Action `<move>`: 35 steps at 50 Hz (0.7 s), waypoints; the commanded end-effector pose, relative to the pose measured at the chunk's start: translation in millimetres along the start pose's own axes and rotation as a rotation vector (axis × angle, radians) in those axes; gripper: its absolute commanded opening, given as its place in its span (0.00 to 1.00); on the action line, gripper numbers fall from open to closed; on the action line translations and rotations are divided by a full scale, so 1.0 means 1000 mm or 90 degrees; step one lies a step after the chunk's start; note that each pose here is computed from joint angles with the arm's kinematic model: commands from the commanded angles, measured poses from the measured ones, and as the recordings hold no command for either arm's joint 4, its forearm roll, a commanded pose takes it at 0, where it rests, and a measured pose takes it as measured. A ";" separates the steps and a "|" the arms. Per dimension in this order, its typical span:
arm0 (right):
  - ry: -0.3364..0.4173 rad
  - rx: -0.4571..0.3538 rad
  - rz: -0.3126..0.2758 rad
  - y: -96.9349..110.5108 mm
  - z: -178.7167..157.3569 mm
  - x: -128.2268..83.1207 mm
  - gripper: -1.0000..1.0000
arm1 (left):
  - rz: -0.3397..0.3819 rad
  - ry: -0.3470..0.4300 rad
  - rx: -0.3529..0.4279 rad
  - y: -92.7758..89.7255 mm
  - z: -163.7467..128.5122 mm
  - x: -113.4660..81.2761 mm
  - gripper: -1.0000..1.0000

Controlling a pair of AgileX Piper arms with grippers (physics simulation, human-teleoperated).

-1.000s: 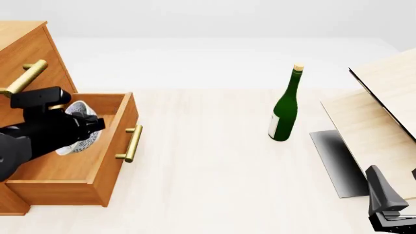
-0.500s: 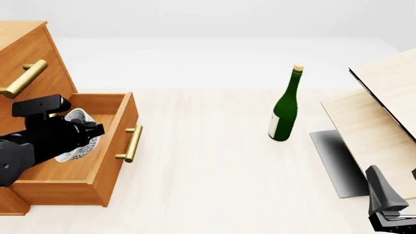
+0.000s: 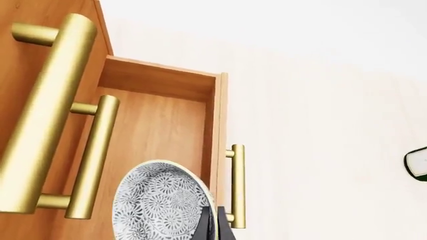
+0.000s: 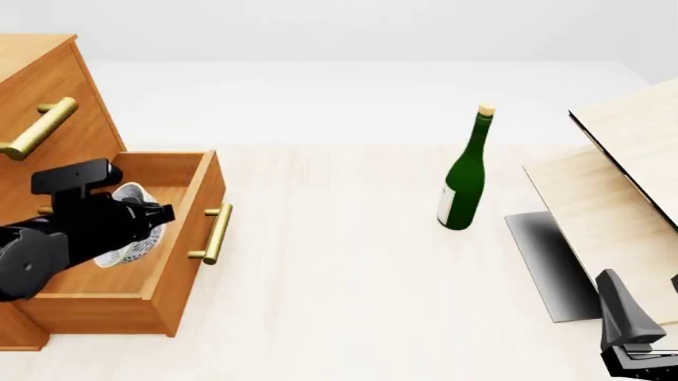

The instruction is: Put the bowl in the bottom drawer of the cabinet.

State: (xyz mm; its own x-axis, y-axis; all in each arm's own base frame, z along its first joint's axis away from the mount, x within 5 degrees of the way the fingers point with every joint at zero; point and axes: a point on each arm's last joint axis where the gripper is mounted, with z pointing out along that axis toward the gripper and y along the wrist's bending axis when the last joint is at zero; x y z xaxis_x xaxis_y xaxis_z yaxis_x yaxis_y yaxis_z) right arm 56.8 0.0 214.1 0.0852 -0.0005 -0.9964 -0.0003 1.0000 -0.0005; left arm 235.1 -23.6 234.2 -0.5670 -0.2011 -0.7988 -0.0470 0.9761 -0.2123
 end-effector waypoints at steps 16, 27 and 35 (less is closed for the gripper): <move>0.000 0.000 0.000 0.000 0.000 0.000 1.00 | 0.017 0.007 -0.028 0.012 0.013 -0.001 0.00; 0.000 0.000 0.000 0.000 0.000 0.000 1.00 | 0.015 0.013 -0.039 0.018 0.017 0.003 0.00; 0.000 0.000 0.000 0.000 0.000 0.000 1.00 | 0.024 0.011 -0.049 0.023 0.017 0.002 0.00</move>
State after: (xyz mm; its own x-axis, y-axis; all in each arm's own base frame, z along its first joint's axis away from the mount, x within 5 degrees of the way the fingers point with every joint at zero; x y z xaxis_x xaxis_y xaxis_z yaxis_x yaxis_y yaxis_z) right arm 56.8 0.0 214.1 0.0852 -0.0006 -0.9964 -0.0003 1.0000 -0.0007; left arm 245.1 -8.0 218.9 -0.5863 -0.1920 -0.7870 -0.0933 0.9810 -0.1698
